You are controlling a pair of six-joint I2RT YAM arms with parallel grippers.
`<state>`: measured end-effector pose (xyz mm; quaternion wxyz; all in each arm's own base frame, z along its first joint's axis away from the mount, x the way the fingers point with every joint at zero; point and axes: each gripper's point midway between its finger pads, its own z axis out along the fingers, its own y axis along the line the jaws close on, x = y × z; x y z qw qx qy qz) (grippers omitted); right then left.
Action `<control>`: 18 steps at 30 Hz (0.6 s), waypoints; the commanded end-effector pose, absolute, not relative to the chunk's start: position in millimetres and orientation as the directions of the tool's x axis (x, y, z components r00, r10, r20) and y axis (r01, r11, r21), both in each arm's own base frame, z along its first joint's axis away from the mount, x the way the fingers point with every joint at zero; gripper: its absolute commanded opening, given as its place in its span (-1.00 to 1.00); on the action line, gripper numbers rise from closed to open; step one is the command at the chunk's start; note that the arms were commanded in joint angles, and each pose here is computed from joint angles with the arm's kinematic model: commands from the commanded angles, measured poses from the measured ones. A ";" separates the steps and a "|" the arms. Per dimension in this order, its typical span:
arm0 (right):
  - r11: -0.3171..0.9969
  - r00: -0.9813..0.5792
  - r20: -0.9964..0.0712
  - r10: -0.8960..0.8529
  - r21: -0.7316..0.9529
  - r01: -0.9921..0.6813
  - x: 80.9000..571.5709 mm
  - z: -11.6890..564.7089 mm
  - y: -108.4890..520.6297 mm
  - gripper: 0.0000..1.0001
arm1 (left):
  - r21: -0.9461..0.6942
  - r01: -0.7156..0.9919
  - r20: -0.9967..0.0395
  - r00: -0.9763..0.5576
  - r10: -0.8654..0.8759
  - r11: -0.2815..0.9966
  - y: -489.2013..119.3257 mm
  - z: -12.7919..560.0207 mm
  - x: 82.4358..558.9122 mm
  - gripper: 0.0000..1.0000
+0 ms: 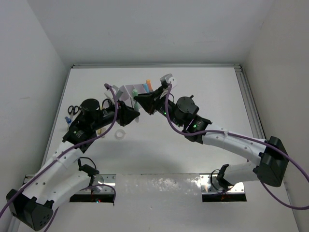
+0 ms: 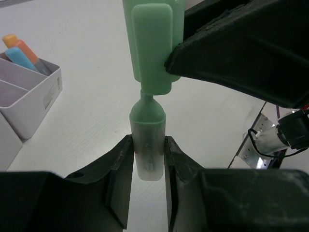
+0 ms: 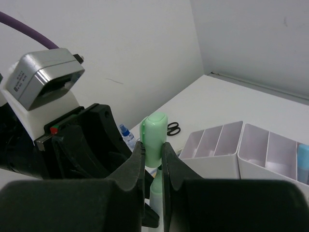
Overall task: Sort the stationery into containers
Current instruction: Close the pen cap on the pen.
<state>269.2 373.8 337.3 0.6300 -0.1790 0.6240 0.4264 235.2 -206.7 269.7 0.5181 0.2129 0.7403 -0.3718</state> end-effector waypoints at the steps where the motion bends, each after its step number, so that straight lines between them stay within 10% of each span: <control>1: 0.566 -0.098 -0.928 0.358 0.300 -0.768 266.8 354.3 370.7 -1.00 | -0.278 0.732 -0.956 -0.273 -0.107 0.622 -206.9 305.9 235.6 -1.00; 18: 0.556 -0.193 -0.927 0.321 0.349 -0.754 263.8 306.0 376.7 -1.00 | -0.237 0.741 -0.970 -0.216 -0.111 0.628 -204.6 314.9 237.3 -1.00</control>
